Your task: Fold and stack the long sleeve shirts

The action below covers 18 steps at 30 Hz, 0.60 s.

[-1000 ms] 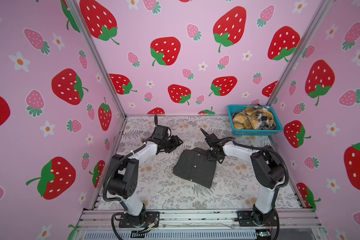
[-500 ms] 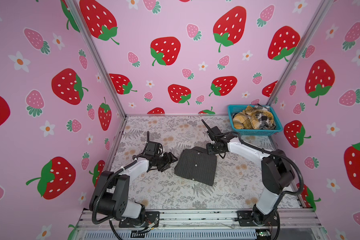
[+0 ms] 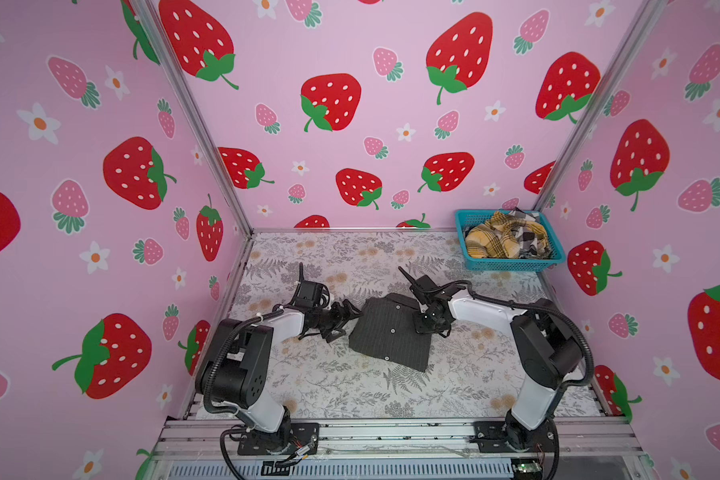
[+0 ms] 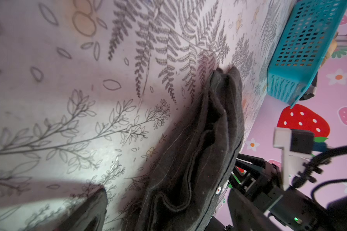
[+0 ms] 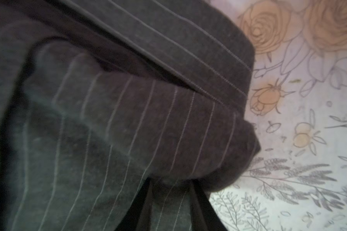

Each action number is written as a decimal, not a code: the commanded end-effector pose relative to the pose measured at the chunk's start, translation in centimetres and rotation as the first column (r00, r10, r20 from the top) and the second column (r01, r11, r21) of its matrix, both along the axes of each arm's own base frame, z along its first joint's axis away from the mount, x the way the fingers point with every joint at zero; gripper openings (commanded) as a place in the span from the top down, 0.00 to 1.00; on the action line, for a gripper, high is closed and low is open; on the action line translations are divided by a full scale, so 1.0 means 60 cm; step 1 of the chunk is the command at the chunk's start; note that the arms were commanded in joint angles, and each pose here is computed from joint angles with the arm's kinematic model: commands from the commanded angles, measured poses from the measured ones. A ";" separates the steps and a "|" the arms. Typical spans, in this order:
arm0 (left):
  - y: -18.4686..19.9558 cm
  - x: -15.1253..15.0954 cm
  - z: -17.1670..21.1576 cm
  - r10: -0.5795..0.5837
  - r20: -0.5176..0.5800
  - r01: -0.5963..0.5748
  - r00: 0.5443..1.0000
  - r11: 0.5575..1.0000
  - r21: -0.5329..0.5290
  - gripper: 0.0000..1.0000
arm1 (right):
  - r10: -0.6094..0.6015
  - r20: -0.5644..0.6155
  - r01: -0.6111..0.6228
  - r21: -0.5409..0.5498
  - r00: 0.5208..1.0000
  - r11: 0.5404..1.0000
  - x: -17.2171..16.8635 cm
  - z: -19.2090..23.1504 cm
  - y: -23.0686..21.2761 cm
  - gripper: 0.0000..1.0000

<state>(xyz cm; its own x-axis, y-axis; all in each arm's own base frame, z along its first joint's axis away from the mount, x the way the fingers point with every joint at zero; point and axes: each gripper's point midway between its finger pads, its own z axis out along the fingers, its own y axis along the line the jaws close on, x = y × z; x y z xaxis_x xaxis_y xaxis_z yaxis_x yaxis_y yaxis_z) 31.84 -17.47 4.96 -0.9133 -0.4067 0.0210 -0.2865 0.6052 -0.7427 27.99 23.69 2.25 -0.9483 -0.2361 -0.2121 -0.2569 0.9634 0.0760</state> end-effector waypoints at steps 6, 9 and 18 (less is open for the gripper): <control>-0.001 -0.017 -0.031 0.036 -0.037 -0.037 0.999 0.999 -0.034 0.05 | 0.010 0.015 -0.009 -0.070 1.000 0.997 0.055 -0.034 -0.014 0.68; -0.006 -0.023 -0.034 0.055 -0.032 -0.057 0.998 0.995 -0.079 0.05 | 0.054 0.037 -0.052 -0.034 0.998 0.998 0.072 -0.033 0.009 0.69; -0.010 0.010 -0.039 0.101 0.013 -0.099 0.995 0.987 -0.124 0.04 | 0.113 0.024 -0.112 -0.019 0.993 0.993 0.081 -0.052 0.028 0.69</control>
<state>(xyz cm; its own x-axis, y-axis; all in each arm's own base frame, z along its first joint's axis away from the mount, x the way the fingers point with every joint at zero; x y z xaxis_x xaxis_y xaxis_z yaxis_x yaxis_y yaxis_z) 32.63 -18.72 5.24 -0.8945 -0.4470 0.0057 -0.2366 0.4626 -0.8544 34.42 26.31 2.45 -0.8937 -0.3030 -0.3308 -0.3433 0.9367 0.0694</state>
